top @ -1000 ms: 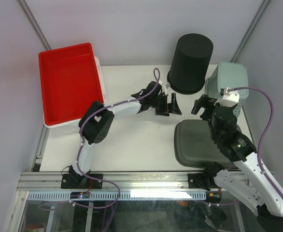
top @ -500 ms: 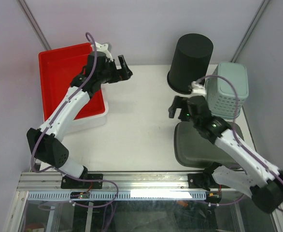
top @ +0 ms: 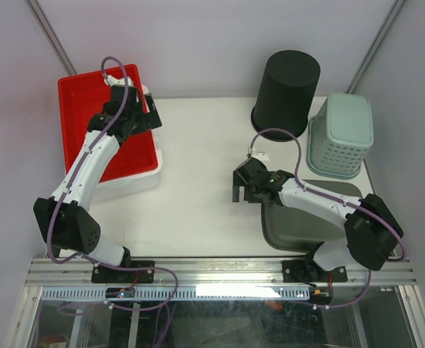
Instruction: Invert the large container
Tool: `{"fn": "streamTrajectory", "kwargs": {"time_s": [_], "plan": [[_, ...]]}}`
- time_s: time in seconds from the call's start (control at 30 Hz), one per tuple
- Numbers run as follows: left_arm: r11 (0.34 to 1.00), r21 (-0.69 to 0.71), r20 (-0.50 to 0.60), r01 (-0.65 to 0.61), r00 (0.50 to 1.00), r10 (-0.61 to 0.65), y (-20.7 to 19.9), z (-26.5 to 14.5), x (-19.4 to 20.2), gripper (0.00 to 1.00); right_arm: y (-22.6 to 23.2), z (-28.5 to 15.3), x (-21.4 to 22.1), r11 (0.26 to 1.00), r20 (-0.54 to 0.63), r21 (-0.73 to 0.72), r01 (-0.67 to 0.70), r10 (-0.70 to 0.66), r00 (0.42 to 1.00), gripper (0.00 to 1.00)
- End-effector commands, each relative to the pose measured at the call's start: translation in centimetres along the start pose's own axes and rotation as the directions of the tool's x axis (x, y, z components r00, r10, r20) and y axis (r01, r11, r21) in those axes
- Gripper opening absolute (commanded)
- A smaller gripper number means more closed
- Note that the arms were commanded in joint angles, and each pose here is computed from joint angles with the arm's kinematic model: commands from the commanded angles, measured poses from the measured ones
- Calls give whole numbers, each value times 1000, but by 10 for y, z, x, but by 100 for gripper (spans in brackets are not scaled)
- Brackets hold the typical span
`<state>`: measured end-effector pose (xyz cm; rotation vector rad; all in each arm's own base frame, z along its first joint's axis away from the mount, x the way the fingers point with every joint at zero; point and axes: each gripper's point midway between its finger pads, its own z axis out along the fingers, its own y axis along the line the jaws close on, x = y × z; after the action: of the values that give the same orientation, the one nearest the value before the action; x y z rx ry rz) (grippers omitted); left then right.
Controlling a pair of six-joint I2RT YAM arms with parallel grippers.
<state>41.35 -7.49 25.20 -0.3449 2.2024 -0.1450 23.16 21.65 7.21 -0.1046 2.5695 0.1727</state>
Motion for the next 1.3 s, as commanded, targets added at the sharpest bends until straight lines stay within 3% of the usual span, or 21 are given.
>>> {"fn": "streamTrajectory", "kwargs": {"time_s": [0.0, 0.2, 0.43, 0.87, 0.93, 1.07, 1.27], "plan": [[996, -71, -9, -62, 998, 62, 13, 11, 9, 99, -47, -3, 3, 986, 25, 120, -119, 116, 993, 99], [990, -120, -50, -80, 996, 75, 21, 32, 24, 99, -60, -11, -10, 981, 64, 108, -164, 157, 985, 99], [985, -135, -57, -109, 993, 102, 23, 45, 26, 89, -20, -34, -44, 986, 158, -86, -143, 156, 975, 99], [989, -89, -47, -115, 993, 111, 14, 48, 23, 38, -16, -40, -56, 983, 203, -113, -145, 166, 965, 99], [989, -79, -43, -121, 992, 118, 12, 49, 20, 22, -15, -40, -56, 982, 204, -116, -148, 170, 964, 99], [993, -26, 12, -119, 993, 120, -3, 22, -9, 2, -15, -43, -60, 981, 215, -120, -153, 176, 961, 99], [989, 62, 241, -137, 963, 119, -22, -73, -88, 0, -15, -47, -68, 979, 243, -123, -164, 190, 951, 99]]}}
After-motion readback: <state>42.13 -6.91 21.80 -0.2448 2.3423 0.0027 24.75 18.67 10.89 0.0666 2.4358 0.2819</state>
